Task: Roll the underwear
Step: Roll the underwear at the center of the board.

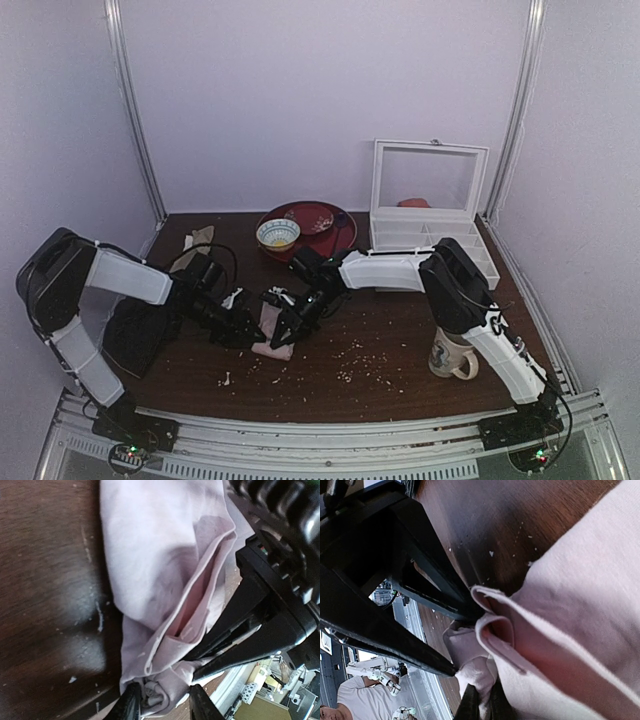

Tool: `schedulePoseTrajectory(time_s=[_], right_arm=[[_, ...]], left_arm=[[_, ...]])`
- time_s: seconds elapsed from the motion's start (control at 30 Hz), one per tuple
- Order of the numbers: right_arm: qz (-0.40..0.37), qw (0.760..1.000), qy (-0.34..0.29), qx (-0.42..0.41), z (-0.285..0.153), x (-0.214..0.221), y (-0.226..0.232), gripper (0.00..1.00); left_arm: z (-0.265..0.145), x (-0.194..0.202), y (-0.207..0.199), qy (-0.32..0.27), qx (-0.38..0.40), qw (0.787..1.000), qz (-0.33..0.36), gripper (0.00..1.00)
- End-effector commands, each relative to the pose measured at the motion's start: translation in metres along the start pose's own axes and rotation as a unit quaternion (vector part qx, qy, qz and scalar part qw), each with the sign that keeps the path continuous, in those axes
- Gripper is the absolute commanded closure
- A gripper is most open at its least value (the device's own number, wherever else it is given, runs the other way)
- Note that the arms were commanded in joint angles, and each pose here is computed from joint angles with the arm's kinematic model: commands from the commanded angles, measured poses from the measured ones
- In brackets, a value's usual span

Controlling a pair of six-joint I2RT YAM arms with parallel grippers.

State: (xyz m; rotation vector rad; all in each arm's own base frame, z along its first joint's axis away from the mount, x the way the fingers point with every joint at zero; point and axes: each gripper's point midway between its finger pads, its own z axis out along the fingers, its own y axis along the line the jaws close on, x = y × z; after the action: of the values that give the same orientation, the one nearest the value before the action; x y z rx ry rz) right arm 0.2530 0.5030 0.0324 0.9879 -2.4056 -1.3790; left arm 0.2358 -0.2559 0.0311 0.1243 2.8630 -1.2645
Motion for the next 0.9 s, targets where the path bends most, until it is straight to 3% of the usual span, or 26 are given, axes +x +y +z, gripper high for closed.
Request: schedulePoseTrajectory(time_s=[0.0, 0.17, 0.37, 0.5, 0.63, 0.87], right_arm=[[0.022, 0.999, 0.017, 0.033, 0.007, 0.014, -0.018, 1.00], [0.023, 0.999, 0.018, 0.035, 0.008, 0.013, -0.018, 1.00], [0.018, 0.999, 0.017, 0.036, 0.008, 0.011, -0.015, 1.00], [0.013, 0.999, 0.017, 0.042, 0.007, 0.011, -0.015, 1.00], [-0.008, 0.999, 0.006, 0.046, 0.002, 0.009, -0.009, 0.91], [-0.089, 0.991, -0.075, 0.072, -0.031, -0.013, 0.026, 0.82]], left_arm=[[0.008, 0.006, -0.006, 0.014, 0.019, 1.000, 0.015, 0.55], [0.009, 0.011, -0.004, 0.021, 0.015, 1.000, 0.016, 0.69], [0.010, 0.011, -0.002, 0.023, 0.013, 1.000, 0.012, 1.00], [0.010, 0.013, 0.000, 0.025, 0.008, 1.000, 0.005, 1.00], [0.009, 0.014, 0.003, 0.020, -0.001, 1.000, 0.002, 1.00], [0.007, 0.017, 0.006, 0.018, -0.005, 1.000, -0.003, 1.00]])
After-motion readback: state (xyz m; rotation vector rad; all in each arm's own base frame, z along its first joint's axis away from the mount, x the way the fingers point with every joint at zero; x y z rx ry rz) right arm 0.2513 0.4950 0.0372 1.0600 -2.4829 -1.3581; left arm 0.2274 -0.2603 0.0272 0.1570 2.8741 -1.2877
